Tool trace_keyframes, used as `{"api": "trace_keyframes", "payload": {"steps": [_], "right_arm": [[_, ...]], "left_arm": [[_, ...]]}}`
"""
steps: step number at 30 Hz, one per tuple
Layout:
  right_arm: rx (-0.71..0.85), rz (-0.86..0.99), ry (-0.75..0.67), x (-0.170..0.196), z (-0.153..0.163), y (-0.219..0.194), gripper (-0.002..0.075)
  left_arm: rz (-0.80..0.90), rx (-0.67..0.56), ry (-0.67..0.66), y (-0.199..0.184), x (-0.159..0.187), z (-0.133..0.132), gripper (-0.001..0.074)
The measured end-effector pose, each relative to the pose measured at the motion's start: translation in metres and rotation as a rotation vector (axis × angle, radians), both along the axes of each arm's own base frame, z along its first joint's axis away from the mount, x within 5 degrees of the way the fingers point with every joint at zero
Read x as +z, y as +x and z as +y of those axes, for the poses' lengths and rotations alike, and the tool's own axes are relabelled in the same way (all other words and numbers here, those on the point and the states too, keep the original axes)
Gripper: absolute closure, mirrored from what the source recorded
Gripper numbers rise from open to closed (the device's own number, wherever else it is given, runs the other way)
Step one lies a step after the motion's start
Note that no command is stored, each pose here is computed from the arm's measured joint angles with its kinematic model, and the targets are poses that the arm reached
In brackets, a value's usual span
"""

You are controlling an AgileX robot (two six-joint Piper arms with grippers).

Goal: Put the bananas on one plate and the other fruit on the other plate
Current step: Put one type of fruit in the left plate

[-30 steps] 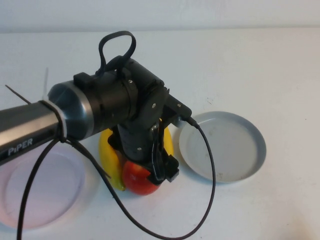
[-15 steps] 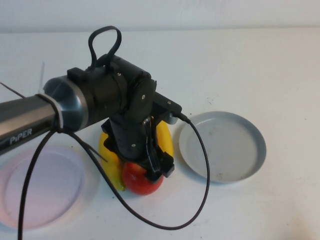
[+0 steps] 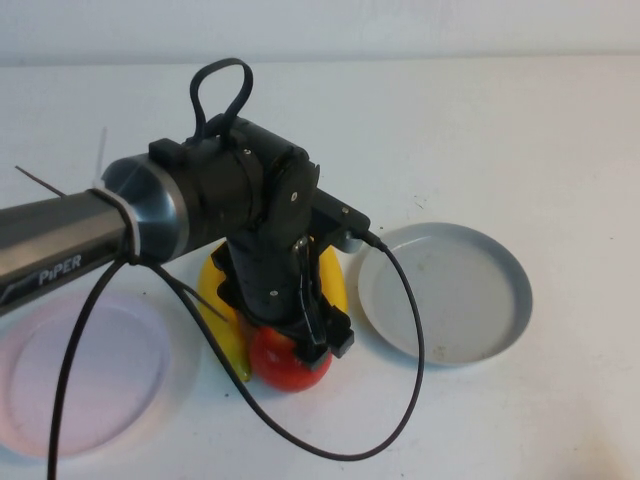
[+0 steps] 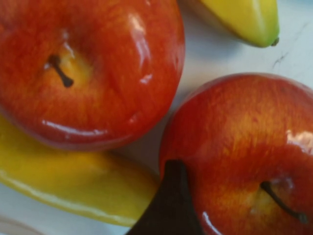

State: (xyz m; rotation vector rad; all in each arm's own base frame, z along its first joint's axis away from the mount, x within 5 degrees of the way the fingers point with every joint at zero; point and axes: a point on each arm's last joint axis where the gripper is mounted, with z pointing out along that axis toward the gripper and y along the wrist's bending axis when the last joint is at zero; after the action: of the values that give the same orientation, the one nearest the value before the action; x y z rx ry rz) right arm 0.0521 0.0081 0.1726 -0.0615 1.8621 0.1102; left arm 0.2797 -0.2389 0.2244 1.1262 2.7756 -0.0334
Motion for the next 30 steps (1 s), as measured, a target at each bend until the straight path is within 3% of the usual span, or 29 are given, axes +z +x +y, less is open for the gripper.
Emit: {"api": "trace_keyframes", "payload": {"steps": [9, 16, 22, 27, 30], "right_arm": [[0.0, 0.0, 0.0, 0.0, 0.0, 0.0, 0.0743], [0.0, 0.0, 0.0, 0.0, 0.0, 0.0, 0.0743], [0.0, 0.0, 0.0, 0.0, 0.0, 0.0, 0.0743], [0.0, 0.0, 0.0, 0.0, 0.0, 0.0, 0.0743], [0.0, 0.0, 0.0, 0.0, 0.0, 0.0, 0.0743]], "left_arm": [[0.081, 0.008, 0.046, -0.005, 0.009, 0.002, 0.0176], [-0.053, 0.014, -0.011, -0.018, 0.065, 0.019, 0.0176], [-0.162, 0.141, 0.065, -0.023, 0.083, 0.072, 0.0176], [-0.055, 0.332, 0.164, -0.015, 0.05, 0.134, 0.0176], [-0.043, 0.422, 0.143, -0.009, 0.036, 0.158, 0.0176]]}}
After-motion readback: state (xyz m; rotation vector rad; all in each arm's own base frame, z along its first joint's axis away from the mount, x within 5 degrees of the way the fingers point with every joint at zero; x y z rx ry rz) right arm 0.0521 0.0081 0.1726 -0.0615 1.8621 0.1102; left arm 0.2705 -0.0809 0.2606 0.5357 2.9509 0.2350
